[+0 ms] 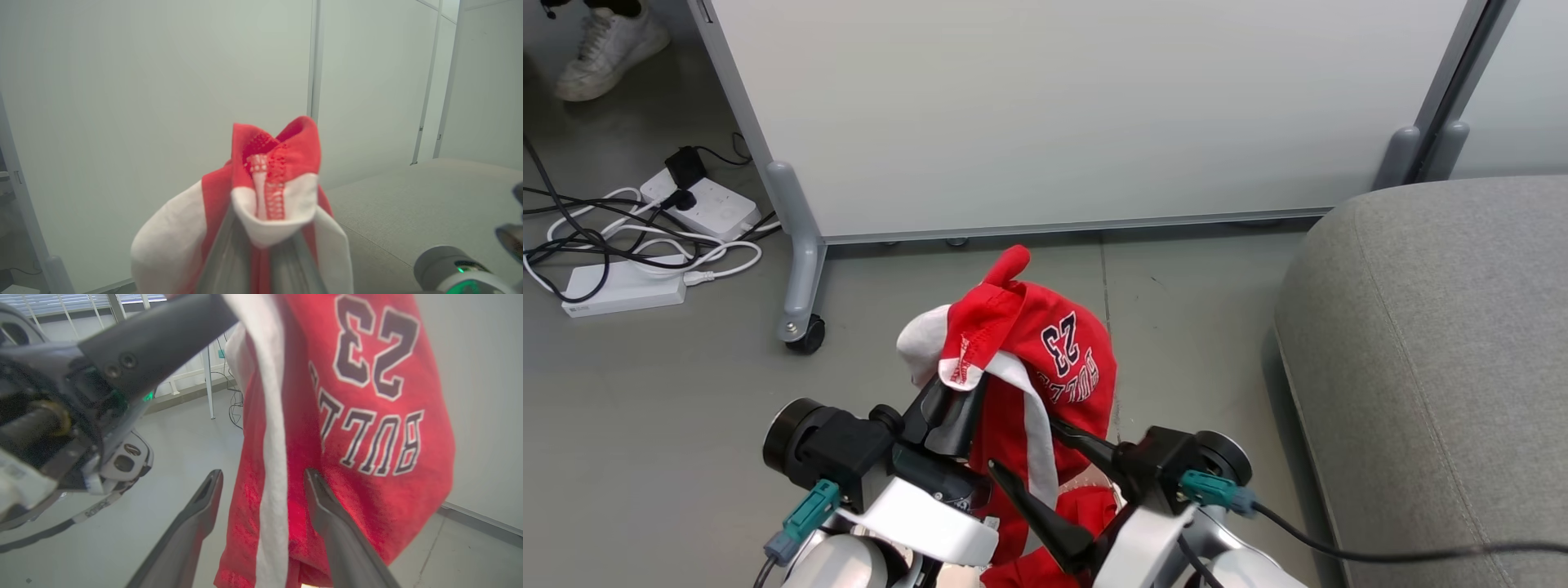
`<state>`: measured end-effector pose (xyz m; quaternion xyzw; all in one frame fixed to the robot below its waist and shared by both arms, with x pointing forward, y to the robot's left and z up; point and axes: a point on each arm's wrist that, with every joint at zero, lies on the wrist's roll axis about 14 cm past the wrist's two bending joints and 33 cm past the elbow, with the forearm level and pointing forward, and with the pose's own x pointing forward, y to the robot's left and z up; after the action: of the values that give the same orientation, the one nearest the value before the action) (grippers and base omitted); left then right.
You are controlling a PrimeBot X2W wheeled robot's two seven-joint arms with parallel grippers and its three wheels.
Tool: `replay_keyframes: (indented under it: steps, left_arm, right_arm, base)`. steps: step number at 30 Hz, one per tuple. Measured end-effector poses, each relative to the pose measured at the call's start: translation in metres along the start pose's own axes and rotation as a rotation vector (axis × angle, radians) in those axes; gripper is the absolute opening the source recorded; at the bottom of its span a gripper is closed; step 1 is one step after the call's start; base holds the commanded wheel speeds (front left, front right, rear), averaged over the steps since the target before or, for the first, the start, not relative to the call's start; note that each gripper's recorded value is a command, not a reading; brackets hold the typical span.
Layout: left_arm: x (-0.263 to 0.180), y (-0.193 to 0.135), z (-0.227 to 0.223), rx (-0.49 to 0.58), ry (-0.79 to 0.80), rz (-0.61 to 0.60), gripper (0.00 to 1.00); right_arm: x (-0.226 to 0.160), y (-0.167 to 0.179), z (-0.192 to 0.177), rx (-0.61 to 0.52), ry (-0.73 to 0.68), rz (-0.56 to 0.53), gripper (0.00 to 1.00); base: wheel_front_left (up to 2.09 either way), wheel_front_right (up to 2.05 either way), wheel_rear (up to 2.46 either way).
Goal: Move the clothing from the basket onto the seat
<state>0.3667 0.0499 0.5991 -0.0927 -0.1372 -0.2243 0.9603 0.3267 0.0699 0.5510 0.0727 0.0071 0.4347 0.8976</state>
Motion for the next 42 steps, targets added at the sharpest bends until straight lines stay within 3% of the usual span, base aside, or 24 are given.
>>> replay_keyframes:
  steps: [1, 3, 4, 13, 14, 15, 26, 37, 42]
  left_arm:
    - [0.000, -0.001, 0.000, -0.001, -0.001, -0.001, 0.00]
    - [0.000, -0.002, 0.001, -0.001, -0.004, -0.004, 0.00]
    - [-0.001, -0.002, 0.001, -0.001, -0.004, -0.005, 0.00]
    - [0.000, -0.005, 0.005, 0.020, -0.024, -0.026, 0.00]
    - [0.001, -0.006, 0.007, 0.021, -0.031, -0.027, 0.45]
    - [0.001, -0.006, 0.007, 0.020, -0.032, -0.029, 0.98]
    - [0.007, -0.011, 0.013, 0.048, -0.073, -0.051, 1.00]
    - [-0.014, -0.044, -0.050, 0.057, 0.228, -0.220, 1.00]
    - [-0.018, -0.050, -0.064, 0.057, 0.282, -0.262, 1.00]
  right_arm:
    - [0.002, 0.001, -0.003, -0.005, 0.015, 0.010, 1.00]
    - [0.006, 0.001, -0.008, -0.020, 0.040, 0.019, 0.38]
    - [0.008, 0.000, -0.009, -0.022, 0.046, 0.022, 0.02]
    - [0.015, -0.010, -0.011, -0.024, 0.041, 0.010, 0.00]
    - [0.015, -0.012, -0.011, -0.020, 0.040, 0.005, 0.00]
    - [0.015, -0.014, -0.009, -0.017, 0.029, 0.000, 0.00]
    - [0.018, -0.053, 0.007, -0.055, -0.013, -0.083, 0.00]
    - [0.014, -0.072, 0.010, -0.062, -0.015, -0.134, 0.00]
    - [0.007, -0.089, 0.011, -0.061, -0.017, -0.185, 0.00]
  base:
    - [0.00, 0.00, 0.00]
    - [0.00, 0.00, 0.00]
    - [0.00, 0.00, 0.00]
    - [0.00, 0.00, 0.00]
    - [0.00, 0.00, 0.00]
    - [0.00, 0.00, 0.00]
    - [0.00, 0.00, 0.00]
    - [0.00, 0.00, 0.00]
    - [0.00, 0.00, 0.00]
